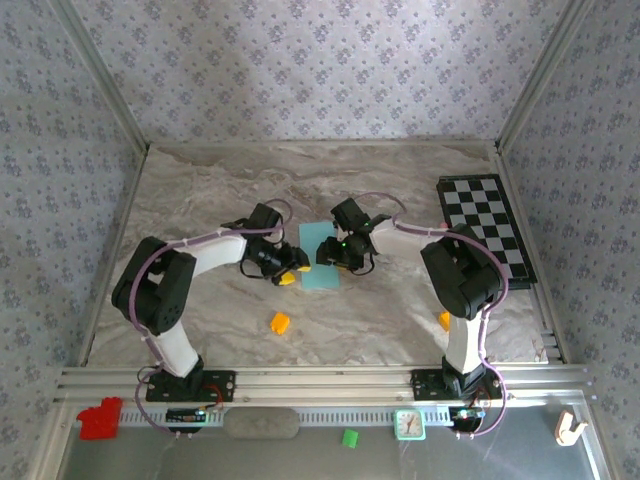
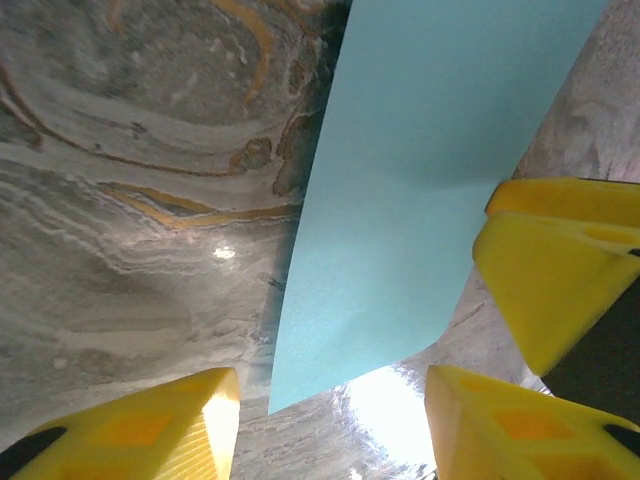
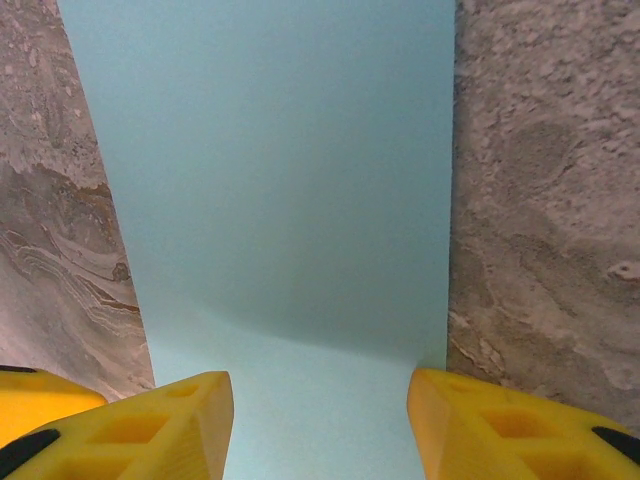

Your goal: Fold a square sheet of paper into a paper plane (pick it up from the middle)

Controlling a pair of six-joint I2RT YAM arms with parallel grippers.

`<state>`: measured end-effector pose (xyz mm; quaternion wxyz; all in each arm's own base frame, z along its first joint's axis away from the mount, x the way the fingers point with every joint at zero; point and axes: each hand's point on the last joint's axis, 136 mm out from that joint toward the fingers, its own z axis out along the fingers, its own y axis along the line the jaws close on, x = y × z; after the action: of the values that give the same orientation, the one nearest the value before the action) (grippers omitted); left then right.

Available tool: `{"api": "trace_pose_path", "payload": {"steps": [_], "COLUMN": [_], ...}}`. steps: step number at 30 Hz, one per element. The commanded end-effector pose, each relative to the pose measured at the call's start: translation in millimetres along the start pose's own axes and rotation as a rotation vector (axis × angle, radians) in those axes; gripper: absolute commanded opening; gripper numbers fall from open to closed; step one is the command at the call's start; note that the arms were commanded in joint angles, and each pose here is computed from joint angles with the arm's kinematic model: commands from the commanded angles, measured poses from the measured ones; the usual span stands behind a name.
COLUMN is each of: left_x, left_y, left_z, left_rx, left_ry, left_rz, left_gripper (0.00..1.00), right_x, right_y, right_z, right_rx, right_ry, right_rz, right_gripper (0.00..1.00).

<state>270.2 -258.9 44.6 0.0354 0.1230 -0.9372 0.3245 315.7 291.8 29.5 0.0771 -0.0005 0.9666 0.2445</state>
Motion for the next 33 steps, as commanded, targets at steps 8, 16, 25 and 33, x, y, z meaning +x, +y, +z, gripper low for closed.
{"api": "trace_pose_path", "payload": {"steps": [8, 16, 25, 33], "left_x": [4.9, 7.4, 9.9, 11.1], "left_y": [-4.6, -6.4, -1.8, -7.2], "left_z": [6.6, 12.6, 18.3, 19.1], "left_rx": [-0.008, -0.005, -0.023, 0.009], "left_ry": [0.041, 0.063, 0.078, 0.088], "left_rz": [0.024, 0.028, 0.020, 0.030], "left_gripper": [0.47, 0.46, 0.42, 0.43], "right_x": [18.6, 18.3, 11.7, 12.8], "right_y": [-27.9, -27.0, -26.8, -28.2], "right_z": [13.6, 14.6, 10.7, 12.7], "right_rx": [0.063, 0.055, 0.034, 0.033], "right_ry": [0.067, 0.070, 0.060, 0.069], "right_rz": [0.058, 0.058, 0.070, 0.073], "right_gripper": [0.52, 0.52, 0.50, 0.50]}}
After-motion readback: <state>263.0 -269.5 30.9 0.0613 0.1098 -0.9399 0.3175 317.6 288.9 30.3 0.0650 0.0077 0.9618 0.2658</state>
